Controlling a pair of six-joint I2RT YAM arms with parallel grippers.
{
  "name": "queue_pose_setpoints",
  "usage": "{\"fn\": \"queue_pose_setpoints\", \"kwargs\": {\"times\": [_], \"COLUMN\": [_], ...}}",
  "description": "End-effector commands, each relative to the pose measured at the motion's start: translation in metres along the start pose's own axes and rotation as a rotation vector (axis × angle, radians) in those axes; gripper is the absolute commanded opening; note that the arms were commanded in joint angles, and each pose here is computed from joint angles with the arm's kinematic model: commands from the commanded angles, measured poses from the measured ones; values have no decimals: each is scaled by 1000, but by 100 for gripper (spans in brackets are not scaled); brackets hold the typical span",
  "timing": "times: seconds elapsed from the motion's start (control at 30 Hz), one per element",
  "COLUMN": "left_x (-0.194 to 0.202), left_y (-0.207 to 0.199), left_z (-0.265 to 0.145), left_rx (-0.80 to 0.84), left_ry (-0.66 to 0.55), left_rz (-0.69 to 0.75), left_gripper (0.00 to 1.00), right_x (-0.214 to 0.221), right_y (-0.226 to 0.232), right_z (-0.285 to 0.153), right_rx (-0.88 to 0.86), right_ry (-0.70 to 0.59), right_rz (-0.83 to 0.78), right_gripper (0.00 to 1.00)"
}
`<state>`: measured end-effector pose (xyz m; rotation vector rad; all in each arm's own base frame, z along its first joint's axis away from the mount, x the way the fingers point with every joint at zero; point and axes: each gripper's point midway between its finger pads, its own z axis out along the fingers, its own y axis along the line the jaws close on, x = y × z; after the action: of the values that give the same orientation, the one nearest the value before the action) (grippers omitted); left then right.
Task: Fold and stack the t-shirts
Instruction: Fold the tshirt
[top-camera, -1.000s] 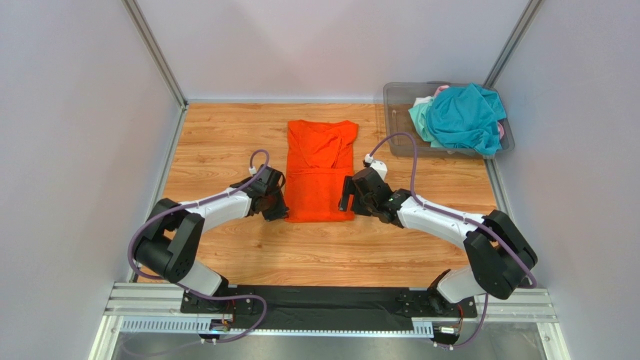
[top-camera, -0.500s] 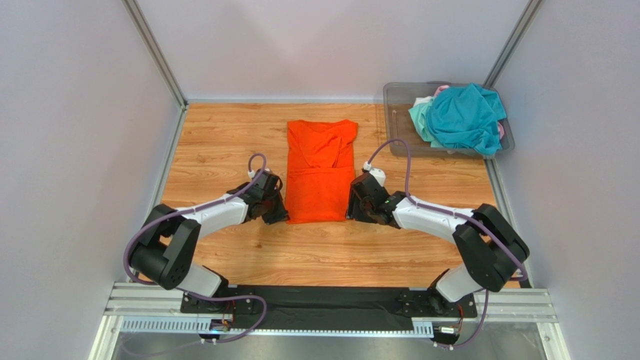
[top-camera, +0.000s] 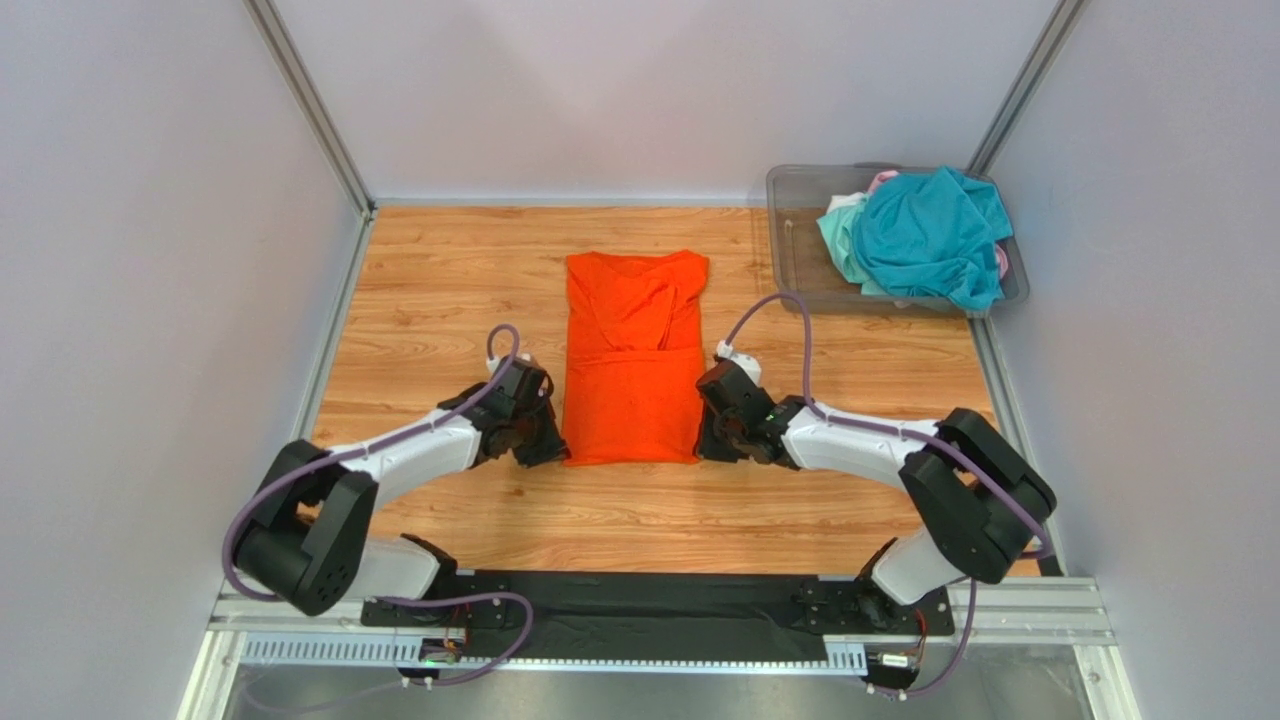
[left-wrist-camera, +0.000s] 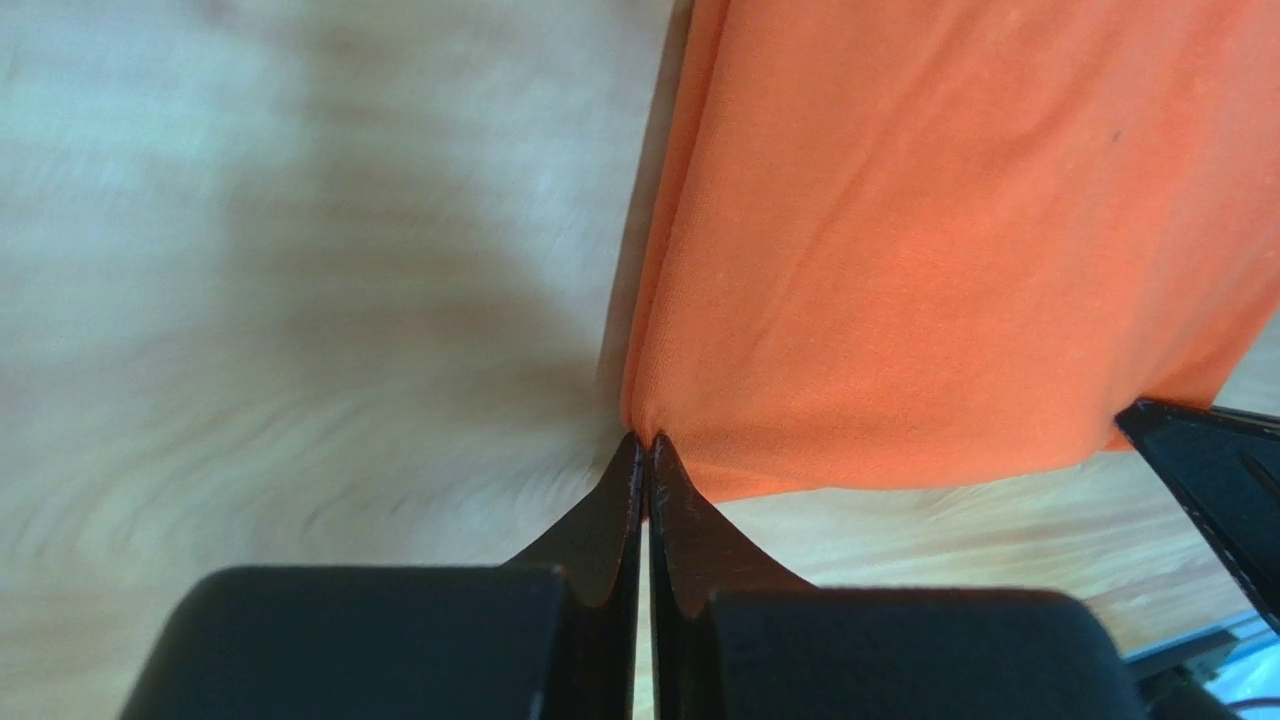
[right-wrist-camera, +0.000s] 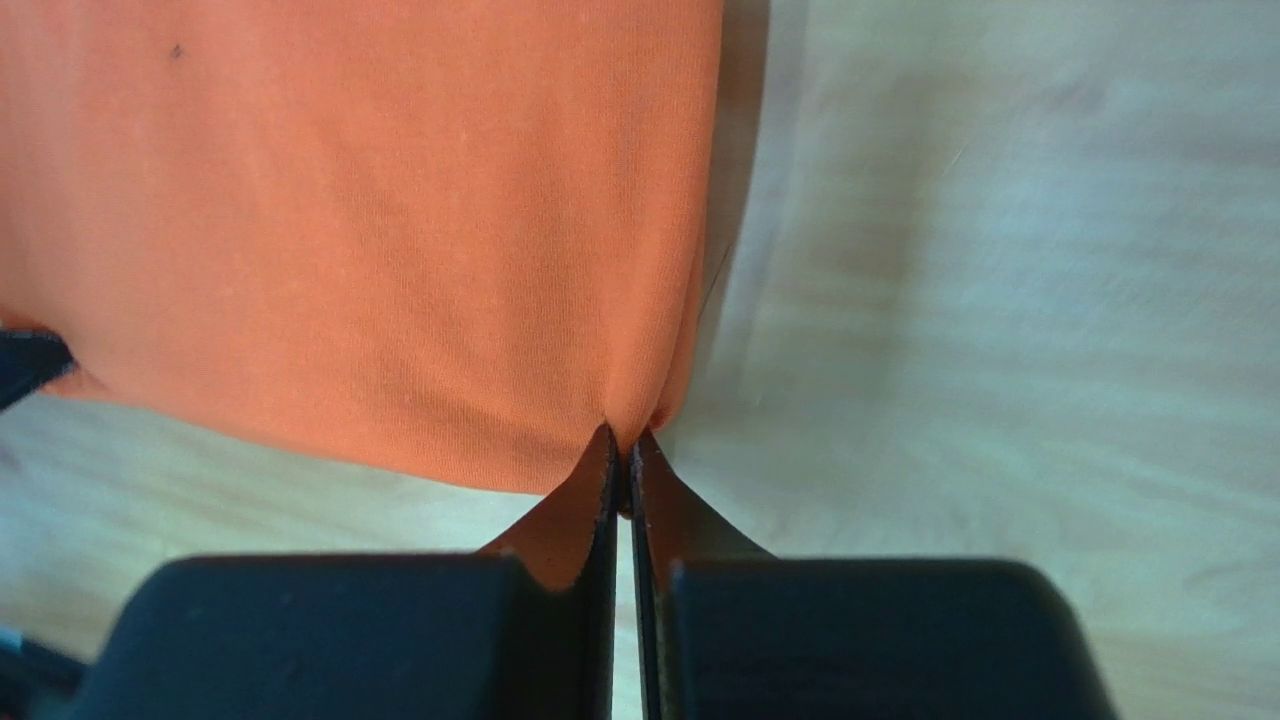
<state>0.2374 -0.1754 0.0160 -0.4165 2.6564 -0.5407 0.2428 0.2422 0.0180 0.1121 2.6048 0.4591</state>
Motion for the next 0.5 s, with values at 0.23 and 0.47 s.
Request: {"fn": "queue_pose_setpoints", "kwargs": {"times": [0.23, 0.47], "left_x": [44, 50], "left_y": [28, -1], "left_z": [-86, -148], "left_rx": [43, 322], "left_ry": [-16, -137], "left_rz": [154, 158], "left_gripper": [0, 0], "right_x": [86, 100], "right_y": [23, 57], "right_z": [-85, -172], "right_rx": [-224, -488], "right_ry": [252, 375], "right_rz": [-123, -185], "right_gripper": [0, 0]}}
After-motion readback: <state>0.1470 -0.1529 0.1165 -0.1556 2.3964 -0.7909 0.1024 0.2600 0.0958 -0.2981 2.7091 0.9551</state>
